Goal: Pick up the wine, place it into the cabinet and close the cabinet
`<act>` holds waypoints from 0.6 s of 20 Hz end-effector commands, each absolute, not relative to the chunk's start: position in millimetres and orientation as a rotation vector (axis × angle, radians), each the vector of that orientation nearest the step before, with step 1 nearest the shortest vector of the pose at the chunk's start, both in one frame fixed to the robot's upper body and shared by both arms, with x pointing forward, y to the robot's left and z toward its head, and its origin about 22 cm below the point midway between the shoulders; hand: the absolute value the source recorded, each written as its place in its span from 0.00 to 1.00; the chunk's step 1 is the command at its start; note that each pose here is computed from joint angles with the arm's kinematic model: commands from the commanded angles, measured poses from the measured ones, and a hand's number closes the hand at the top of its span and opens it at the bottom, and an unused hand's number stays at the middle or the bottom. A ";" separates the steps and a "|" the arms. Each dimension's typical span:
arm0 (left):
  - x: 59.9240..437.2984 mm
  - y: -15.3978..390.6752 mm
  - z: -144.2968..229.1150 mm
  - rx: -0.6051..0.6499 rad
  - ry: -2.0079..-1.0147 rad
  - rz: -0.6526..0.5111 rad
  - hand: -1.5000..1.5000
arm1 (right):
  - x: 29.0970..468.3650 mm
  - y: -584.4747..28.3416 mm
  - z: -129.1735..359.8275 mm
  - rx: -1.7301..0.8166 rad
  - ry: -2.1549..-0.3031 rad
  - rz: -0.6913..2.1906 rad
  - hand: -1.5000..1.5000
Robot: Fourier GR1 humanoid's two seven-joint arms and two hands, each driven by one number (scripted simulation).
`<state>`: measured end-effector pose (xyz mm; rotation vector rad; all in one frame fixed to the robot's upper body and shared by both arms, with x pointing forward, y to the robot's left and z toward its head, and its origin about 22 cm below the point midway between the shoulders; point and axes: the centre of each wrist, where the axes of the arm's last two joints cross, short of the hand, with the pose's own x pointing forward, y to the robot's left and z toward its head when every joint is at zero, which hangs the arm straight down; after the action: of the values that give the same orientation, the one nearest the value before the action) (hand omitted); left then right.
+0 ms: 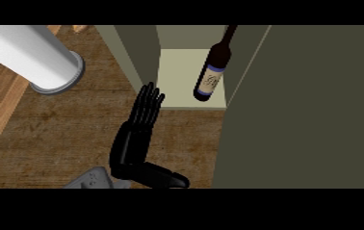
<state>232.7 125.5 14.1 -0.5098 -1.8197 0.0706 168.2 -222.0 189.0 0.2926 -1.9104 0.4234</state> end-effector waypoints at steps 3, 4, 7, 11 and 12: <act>196.8 178.2 34.0 -0.550 -1.813 0.032 1.00 | 148.5 -231.4 190.3 0.382 -1.875 0.606 1.00; 193.6 170.1 25.2 -0.567 -1.823 0.049 1.00 | 153.4 -229.7 187.6 0.392 -1.867 0.624 1.00; 205.1 206.7 41.7 -0.566 -1.828 0.070 1.00 | 139.7 -214.0 189.4 0.523 -1.826 0.622 1.00; 197.1 235.3 53.6 -0.544 -1.828 0.051 1.00 | 129.8 -194.1 191.7 0.610 -1.833 0.629 1.00; 188.9 236.1 45.3 -0.522 -1.831 0.078 1.00 | 132.9 -199.7 193.2 0.627 -1.807 0.673 1.00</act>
<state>197.8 210.3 43.4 -0.5432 -1.8275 0.0633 157.7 -200.5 176.5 0.4748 -1.7892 0.6338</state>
